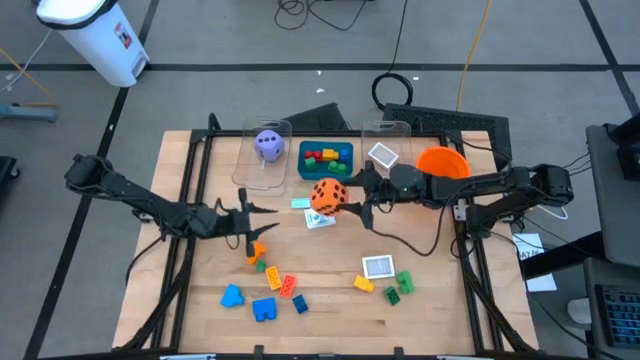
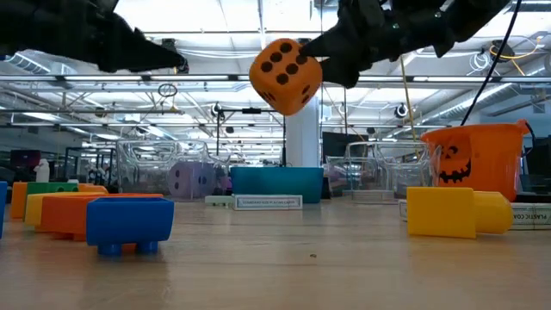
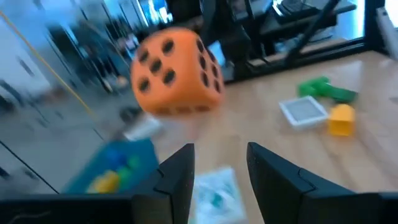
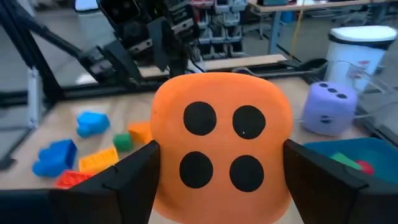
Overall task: Pick & Place Toys
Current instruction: Put the orange dice into the left transparent bin
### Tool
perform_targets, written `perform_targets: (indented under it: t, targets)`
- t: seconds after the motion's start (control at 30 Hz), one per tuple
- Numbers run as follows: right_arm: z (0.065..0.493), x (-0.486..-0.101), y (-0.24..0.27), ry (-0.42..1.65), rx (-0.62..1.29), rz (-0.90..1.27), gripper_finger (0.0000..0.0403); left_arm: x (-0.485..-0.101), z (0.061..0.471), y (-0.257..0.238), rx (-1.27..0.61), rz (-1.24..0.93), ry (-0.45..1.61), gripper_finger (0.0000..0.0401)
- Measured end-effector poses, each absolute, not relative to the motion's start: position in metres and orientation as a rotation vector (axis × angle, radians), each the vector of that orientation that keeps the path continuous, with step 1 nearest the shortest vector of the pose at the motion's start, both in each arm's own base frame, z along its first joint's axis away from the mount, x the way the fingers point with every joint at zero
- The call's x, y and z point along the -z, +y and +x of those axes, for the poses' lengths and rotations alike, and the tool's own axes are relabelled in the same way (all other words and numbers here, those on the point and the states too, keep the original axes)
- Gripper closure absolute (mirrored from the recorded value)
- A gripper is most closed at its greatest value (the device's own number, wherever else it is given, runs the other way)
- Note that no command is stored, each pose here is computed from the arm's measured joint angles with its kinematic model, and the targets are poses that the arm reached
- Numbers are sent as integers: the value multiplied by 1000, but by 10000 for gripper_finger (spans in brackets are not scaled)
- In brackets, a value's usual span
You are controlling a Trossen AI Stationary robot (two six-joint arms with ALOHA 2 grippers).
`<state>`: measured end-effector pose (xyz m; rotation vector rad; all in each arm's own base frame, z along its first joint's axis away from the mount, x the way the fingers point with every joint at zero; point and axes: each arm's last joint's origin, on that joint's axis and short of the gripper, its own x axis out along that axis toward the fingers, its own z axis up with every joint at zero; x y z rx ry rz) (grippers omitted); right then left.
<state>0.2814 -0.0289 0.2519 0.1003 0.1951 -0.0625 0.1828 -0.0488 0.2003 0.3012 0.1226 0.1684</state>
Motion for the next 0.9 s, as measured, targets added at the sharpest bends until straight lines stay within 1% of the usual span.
perform_targets:
  t: [0.13, 0.27, 0.33, 0.43, 0.57, 0.73, 0.9]
  targets:
    - [287, -254, -35, 122, 34, 151, 115, -214, 188, -45, -202, 447, 101, 221]
    - [295, -249, -42, 59, 47, 201, 115, -227, 194, -45, -208, 572, 103, 176]
    - [301, -249, -46, -3, 39, 222, 115, -235, 196, -45, -211, 609, 92, 151]
    - [306, -244, -53, -49, -32, 268, 115, -242, 197, -46, -215, 642, 78, 117]
    - [310, -244, -58, -131, -80, 296, 115, -243, 197, -46, -220, 686, 83, 81]
    - [310, -245, -60, -166, -81, 296, 115, -235, 204, -44, -247, 715, 144, 55]
    - [310, -247, -60, -187, -87, 299, 114, -230, 213, -40, -268, 715, 145, 42]
